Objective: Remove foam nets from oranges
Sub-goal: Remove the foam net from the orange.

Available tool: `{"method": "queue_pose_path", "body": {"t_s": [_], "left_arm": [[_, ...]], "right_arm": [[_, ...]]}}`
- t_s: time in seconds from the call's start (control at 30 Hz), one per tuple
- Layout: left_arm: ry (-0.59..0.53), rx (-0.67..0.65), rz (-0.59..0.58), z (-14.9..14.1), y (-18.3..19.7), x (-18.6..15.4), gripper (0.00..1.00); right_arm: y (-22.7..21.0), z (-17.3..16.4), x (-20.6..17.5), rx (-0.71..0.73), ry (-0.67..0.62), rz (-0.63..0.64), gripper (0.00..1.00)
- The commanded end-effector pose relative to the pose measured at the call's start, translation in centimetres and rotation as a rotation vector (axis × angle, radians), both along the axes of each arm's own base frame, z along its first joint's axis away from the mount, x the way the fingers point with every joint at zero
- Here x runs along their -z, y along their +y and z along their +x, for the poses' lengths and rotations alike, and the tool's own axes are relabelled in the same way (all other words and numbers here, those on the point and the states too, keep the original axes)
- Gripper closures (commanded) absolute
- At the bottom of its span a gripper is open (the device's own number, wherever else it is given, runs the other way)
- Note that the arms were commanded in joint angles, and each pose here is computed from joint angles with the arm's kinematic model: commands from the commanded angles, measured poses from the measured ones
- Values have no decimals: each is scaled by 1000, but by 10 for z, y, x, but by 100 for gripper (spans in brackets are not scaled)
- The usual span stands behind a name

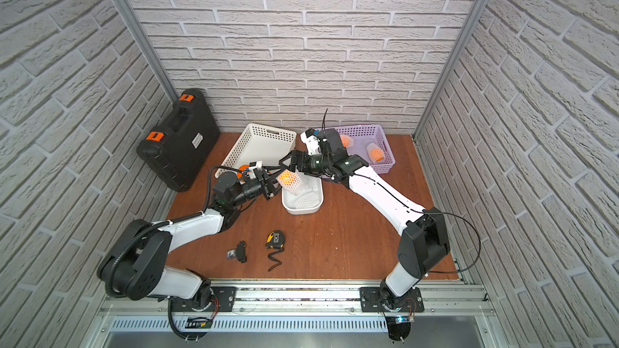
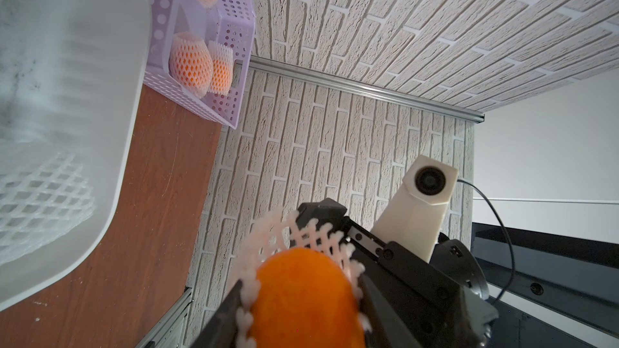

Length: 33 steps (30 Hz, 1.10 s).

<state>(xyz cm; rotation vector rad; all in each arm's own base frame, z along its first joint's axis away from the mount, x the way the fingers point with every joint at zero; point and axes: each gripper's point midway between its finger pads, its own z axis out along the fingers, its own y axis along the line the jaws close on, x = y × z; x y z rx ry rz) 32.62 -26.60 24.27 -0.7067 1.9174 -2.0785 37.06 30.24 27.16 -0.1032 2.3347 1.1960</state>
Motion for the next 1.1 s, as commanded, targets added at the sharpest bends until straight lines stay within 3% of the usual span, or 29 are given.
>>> {"method": "queue_pose_path", "body": {"t_s": [0.0,0.17,0.3,0.5,0.73,1.07], "left_arm": [[-53,4,-25,-4,6,-11,49],[-56,-8,-29,-1,11,-14,49],[-60,-22,-34,3,16,-17,49],[-64,-35,-37,6,20,-20,49],[-72,-45,-39,8,20,-25,49],[-72,-59,-31,7,23,-27,49]], "right_arm": [[-12,-9,-33,7,-117,20,10],[-37,-27,-49,69,-216,16,13],[-60,-47,-45,111,-242,-1,22],[-73,-72,-20,107,-208,-27,52],[-49,-79,2,30,-129,19,92],[-18,-80,11,-6,-121,47,93]]}}
